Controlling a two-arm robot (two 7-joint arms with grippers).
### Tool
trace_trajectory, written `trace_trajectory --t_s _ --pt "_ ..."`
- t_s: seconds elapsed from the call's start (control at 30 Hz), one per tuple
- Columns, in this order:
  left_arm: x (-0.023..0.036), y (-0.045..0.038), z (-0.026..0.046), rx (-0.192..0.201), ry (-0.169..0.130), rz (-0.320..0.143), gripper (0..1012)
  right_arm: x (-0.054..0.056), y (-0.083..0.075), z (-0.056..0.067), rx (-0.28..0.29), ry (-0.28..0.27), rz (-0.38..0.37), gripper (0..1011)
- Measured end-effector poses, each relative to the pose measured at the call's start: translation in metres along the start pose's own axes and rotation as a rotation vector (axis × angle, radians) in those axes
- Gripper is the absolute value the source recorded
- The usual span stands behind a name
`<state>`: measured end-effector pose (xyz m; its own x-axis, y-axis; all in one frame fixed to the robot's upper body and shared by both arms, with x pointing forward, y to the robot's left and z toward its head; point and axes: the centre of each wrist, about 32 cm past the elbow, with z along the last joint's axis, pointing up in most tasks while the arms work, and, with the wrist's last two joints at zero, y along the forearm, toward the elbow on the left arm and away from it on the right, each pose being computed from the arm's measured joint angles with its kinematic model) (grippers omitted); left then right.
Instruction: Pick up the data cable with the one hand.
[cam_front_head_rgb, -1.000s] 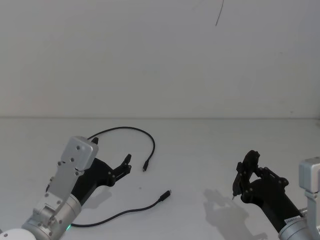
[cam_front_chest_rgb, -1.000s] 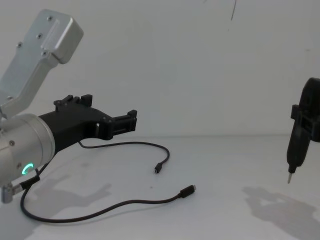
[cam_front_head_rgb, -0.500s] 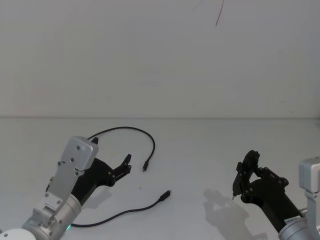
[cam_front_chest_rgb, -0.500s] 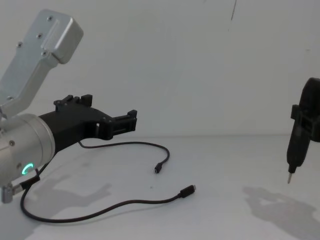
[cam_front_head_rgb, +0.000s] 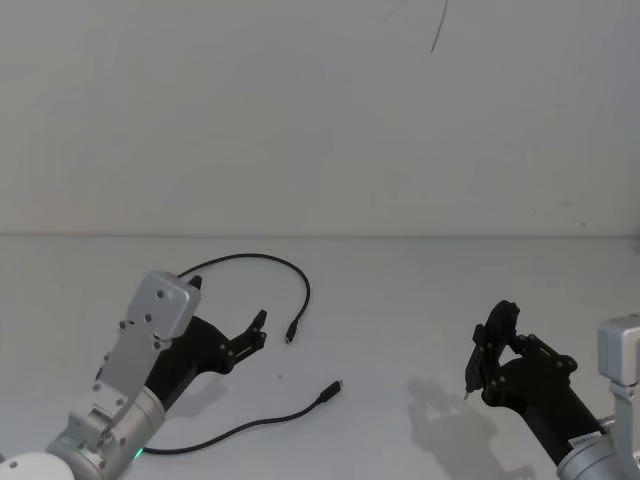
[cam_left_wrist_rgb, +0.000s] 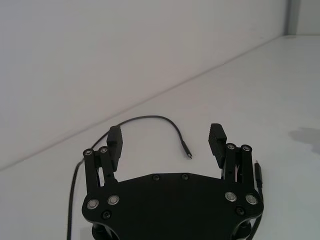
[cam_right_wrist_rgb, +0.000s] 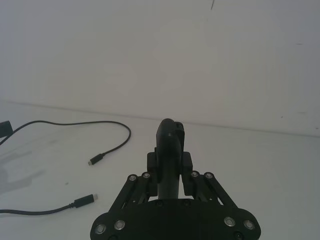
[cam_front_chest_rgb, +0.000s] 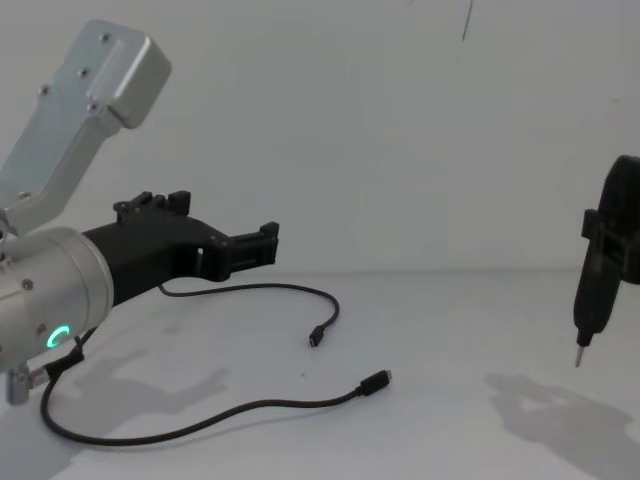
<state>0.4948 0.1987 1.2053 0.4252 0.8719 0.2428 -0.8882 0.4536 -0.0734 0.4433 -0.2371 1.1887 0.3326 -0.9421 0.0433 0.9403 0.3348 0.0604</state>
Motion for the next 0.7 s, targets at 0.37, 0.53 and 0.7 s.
trace_trajectory --t_s 0.37,0.53,0.7 --pt "0.0113 -0.0024 -0.0005 0.056 -0.003 -0.122 1000 0.000 0.000 0.000 0.000 0.000 0.000 263" --pt "0.0227 -0.0011 -0.0007 0.109 -0.016 -0.210 1000 0.000 0.000 0.000 0.000 0.000 0.000 263" --pt "0.0385 0.0014 -0.0015 0.167 -0.023 -0.282 1000 0.000 0.000 0.000 0.000 0.000 0.000 263"
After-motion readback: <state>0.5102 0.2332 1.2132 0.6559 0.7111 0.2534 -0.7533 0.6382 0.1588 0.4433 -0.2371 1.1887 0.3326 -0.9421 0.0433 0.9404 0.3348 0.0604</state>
